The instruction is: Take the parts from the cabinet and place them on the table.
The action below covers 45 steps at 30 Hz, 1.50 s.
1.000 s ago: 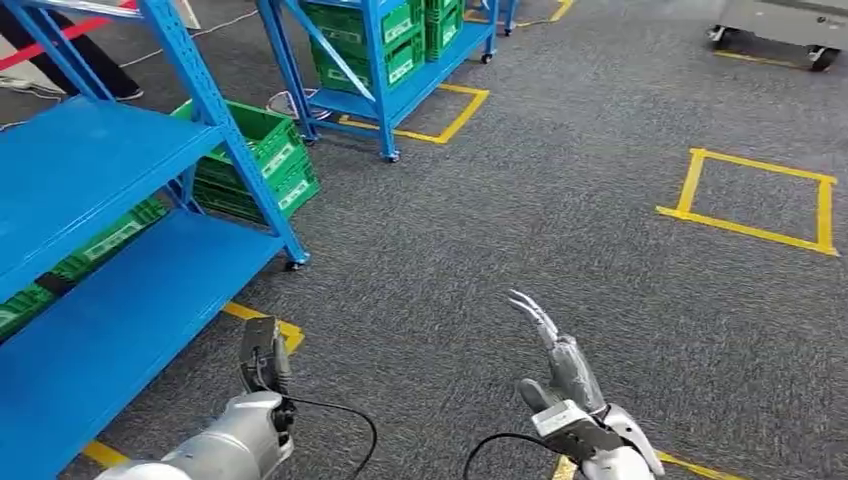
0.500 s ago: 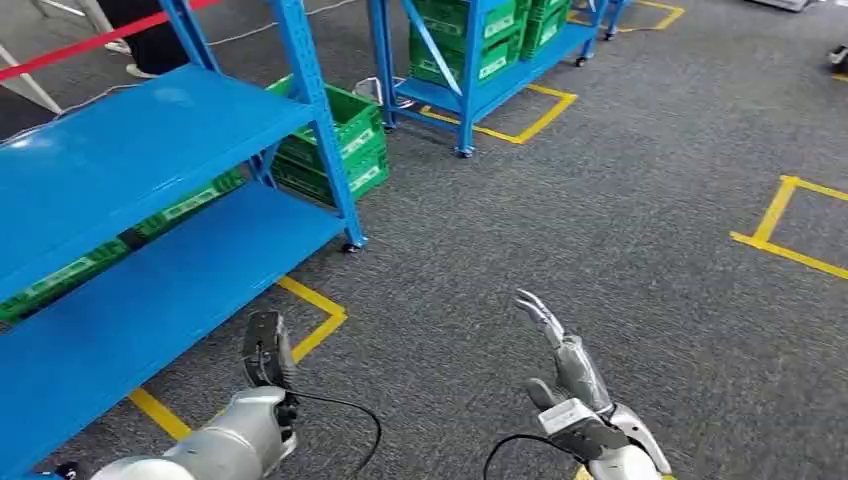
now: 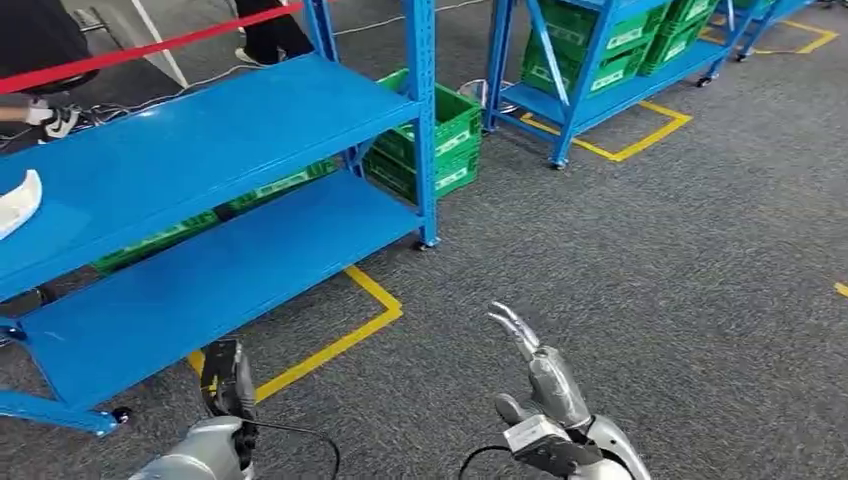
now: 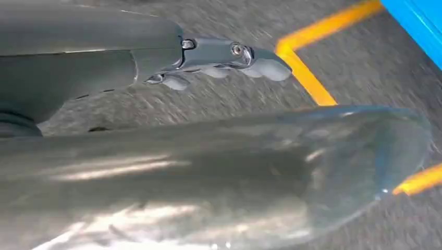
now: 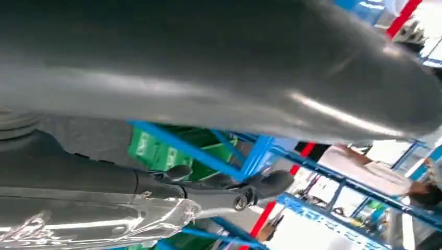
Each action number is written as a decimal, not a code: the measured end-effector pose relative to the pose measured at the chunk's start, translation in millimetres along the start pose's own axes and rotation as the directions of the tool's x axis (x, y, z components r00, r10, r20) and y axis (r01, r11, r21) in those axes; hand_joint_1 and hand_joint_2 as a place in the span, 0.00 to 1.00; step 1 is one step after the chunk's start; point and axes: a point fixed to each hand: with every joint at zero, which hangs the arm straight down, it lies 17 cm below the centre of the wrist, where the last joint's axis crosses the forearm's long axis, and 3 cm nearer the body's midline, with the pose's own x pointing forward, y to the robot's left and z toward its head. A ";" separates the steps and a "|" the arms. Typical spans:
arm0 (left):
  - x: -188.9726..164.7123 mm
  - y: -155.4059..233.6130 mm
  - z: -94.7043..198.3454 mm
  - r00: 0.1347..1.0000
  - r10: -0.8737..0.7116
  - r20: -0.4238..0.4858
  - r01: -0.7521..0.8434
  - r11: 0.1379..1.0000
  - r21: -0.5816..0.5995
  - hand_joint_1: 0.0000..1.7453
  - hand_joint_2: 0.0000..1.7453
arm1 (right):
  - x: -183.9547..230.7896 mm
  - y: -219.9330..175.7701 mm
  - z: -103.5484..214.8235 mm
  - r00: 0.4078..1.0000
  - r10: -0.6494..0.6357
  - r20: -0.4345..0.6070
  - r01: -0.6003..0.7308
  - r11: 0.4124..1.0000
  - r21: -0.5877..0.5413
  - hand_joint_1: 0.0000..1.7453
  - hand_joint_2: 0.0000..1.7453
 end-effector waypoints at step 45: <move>-35.1 144.3 -18.5 0.996 0.039 0.074 -0.045 0.996 0.076 0.00 0.00 | 5.4 5.9 8.4 1.000 0.003 -0.025 -0.003 1.000 -0.027 0.00 0.00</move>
